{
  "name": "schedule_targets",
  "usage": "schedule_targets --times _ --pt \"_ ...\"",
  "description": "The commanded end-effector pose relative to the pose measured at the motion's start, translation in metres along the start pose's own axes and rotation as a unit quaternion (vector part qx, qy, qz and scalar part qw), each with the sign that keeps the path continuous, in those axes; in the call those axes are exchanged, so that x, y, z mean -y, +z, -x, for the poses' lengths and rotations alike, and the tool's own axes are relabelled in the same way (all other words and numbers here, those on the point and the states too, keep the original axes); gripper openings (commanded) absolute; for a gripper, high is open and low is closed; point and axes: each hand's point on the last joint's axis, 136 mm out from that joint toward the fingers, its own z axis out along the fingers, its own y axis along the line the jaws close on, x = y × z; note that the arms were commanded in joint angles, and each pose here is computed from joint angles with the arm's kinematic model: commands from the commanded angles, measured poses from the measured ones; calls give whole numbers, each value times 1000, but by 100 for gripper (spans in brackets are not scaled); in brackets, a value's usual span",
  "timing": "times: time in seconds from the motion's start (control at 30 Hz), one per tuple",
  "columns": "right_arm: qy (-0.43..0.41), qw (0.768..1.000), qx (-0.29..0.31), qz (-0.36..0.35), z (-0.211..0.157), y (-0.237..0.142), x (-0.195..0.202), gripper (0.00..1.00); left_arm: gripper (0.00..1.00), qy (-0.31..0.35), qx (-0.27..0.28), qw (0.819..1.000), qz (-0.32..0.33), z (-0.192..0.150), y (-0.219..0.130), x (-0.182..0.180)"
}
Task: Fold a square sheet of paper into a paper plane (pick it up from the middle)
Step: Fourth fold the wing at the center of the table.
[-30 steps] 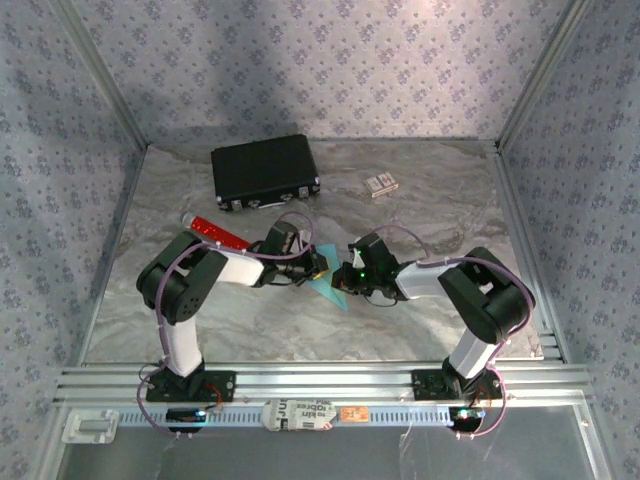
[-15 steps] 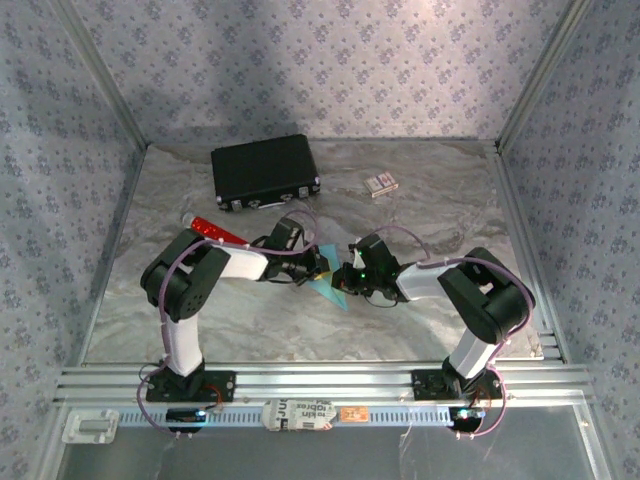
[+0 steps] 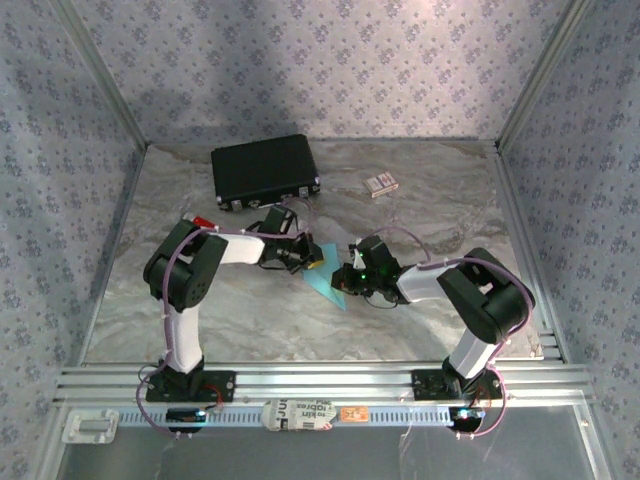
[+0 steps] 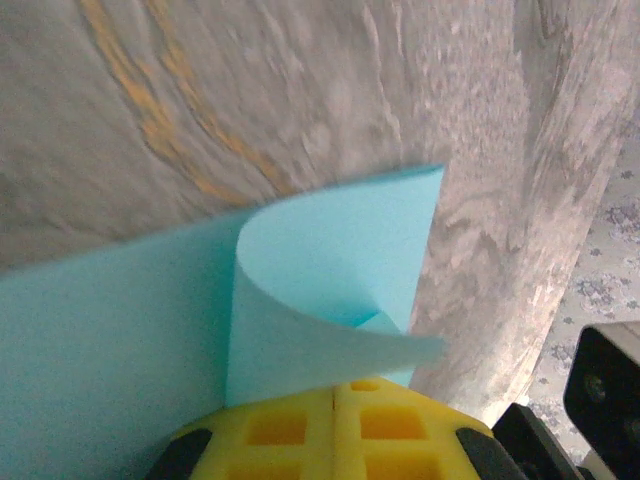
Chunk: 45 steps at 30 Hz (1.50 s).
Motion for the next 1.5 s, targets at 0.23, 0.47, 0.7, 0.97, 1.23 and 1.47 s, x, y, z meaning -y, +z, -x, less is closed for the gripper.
schedule_targets --times 0.23,0.47,0.7,0.97,1.23,1.47 --pt "29 993 -83 -83 -53 -3 51 2 2 -22 67 994 83 59 -19 -50" --pt "20 993 -91 -79 -56 -8 50 2 2 -19 72 992 97 66 -25 -51" --pt "10 992 -102 -73 -59 -12 50 2 4 12 86 994 66 67 -45 -17" --pt "8 993 -97 -72 -53 -17 49 2 6 48 92 994 32 46 -61 17" --pt "14 993 -95 -73 -51 -16 49 2 7 87 12 996 -13 -15 -21 36" --pt "13 994 -90 -68 -46 -18 44 2 6 65 -20 998 15 -29 3 4"
